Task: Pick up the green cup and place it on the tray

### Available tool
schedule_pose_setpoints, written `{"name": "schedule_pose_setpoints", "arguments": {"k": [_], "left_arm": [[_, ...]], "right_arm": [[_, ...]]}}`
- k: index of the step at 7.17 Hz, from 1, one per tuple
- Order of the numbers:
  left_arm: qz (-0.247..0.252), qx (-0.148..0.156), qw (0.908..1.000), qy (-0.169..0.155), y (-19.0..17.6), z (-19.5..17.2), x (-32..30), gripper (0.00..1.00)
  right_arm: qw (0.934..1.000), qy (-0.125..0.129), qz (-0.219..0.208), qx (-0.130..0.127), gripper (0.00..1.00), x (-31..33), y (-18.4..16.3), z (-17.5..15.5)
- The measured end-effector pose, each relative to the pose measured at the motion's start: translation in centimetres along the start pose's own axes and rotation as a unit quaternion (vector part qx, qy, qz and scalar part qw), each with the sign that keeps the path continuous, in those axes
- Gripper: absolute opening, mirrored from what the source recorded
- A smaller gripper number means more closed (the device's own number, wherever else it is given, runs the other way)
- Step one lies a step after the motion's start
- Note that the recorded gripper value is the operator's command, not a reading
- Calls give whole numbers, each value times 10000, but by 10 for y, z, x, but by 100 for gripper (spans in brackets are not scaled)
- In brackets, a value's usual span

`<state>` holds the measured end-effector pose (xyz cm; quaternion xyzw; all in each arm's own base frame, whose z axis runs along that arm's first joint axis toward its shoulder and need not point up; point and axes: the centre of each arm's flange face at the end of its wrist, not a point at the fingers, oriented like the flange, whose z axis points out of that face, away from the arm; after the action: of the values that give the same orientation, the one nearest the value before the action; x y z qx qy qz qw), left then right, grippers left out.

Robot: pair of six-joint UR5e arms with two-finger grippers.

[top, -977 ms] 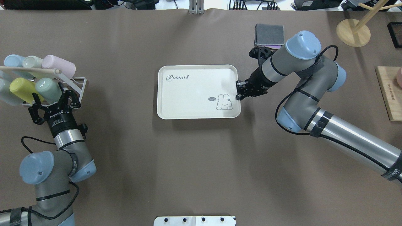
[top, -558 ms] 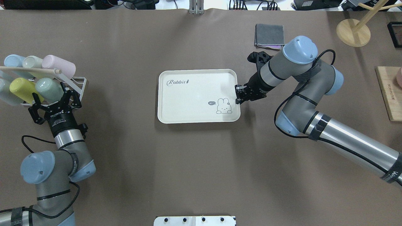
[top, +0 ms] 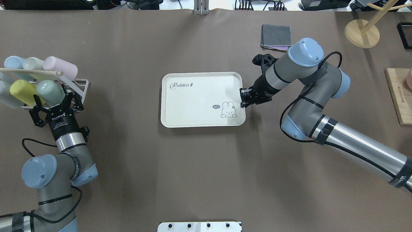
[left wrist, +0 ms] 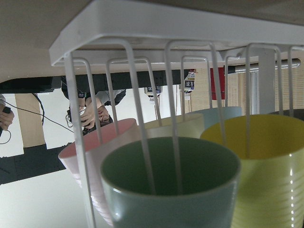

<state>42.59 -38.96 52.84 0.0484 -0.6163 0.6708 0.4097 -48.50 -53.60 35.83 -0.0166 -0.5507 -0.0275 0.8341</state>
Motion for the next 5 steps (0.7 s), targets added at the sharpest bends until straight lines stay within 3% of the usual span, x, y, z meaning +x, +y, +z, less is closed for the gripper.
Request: {"name": "schedule_pose_setpoints", "arguments": {"k": [1,2,5], "left_arm": [[-3,-2,10000,5,0,0,0,23],[-6,-3,10000,11,0,1,0,3],[-129,-7,9999,43,10,3,-3,0]], "right_arm": [[10000,3,-1,-12,0,0,1,2],[10000,7,-4,-18,0,-1,1,3],[10000,29,7,-42,0,1,4,7]]}}
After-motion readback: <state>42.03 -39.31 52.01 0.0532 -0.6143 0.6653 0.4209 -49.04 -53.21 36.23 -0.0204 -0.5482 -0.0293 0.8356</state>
